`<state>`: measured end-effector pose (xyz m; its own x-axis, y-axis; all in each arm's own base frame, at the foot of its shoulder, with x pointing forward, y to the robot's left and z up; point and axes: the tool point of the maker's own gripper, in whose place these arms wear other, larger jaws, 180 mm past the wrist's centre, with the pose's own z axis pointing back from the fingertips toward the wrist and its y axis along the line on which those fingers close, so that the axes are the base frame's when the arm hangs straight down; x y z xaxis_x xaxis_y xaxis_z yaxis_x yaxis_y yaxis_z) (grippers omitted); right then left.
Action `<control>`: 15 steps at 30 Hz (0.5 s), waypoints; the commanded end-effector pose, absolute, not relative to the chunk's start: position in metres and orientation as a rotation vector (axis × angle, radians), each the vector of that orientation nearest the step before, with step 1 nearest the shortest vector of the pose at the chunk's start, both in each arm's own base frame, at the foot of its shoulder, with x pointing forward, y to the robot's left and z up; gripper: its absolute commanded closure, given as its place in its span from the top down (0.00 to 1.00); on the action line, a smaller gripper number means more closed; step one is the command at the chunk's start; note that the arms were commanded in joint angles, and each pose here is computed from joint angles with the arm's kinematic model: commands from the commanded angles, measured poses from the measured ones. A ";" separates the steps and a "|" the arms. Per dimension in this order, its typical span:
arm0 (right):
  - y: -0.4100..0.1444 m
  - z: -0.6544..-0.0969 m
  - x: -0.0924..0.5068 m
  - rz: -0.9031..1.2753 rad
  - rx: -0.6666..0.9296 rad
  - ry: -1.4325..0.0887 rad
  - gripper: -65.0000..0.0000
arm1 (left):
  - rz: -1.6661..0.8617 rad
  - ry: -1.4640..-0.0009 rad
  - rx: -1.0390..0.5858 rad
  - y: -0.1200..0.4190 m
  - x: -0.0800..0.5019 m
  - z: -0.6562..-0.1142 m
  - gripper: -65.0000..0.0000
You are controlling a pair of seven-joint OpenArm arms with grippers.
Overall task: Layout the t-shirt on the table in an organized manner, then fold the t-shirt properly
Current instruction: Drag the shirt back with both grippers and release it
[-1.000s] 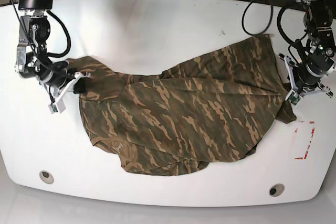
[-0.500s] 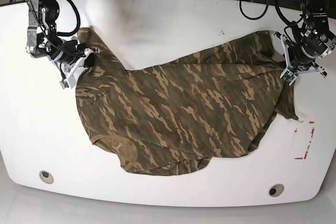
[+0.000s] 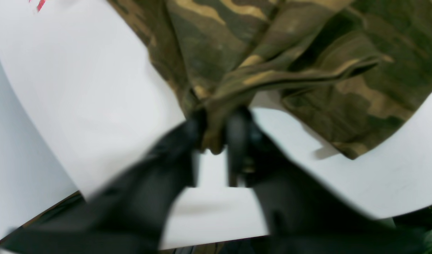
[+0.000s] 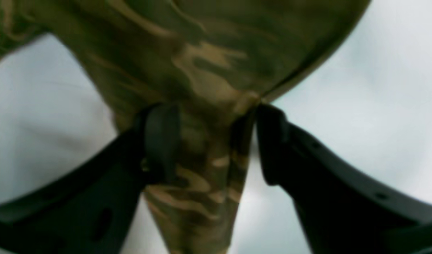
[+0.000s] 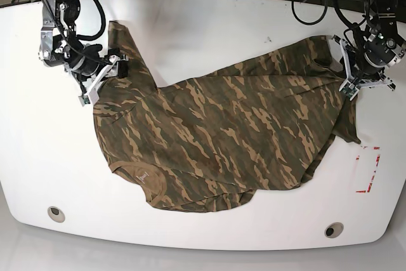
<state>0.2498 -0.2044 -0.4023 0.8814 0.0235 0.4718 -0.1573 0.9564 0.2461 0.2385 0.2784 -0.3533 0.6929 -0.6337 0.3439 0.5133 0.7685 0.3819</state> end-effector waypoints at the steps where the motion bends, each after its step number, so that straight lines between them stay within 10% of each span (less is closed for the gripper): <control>1: -0.201 -0.372 0.270 0.139 0.280 -0.589 0.59 | -0.655 -0.504 0.291 0.283 0.244 -0.344 0.41; 15: -0.236 -0.324 0.308 0.010 0.243 -0.850 0.67 | -0.619 -0.538 0.313 0.293 0.251 -0.333 0.59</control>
<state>0.2877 -0.2350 -0.3460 0.7447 -0.0524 0.6654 -0.1036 0.9758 0.1928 0.2395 0.2821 -0.3505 0.7002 -0.6177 0.3579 0.4938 0.7812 0.3821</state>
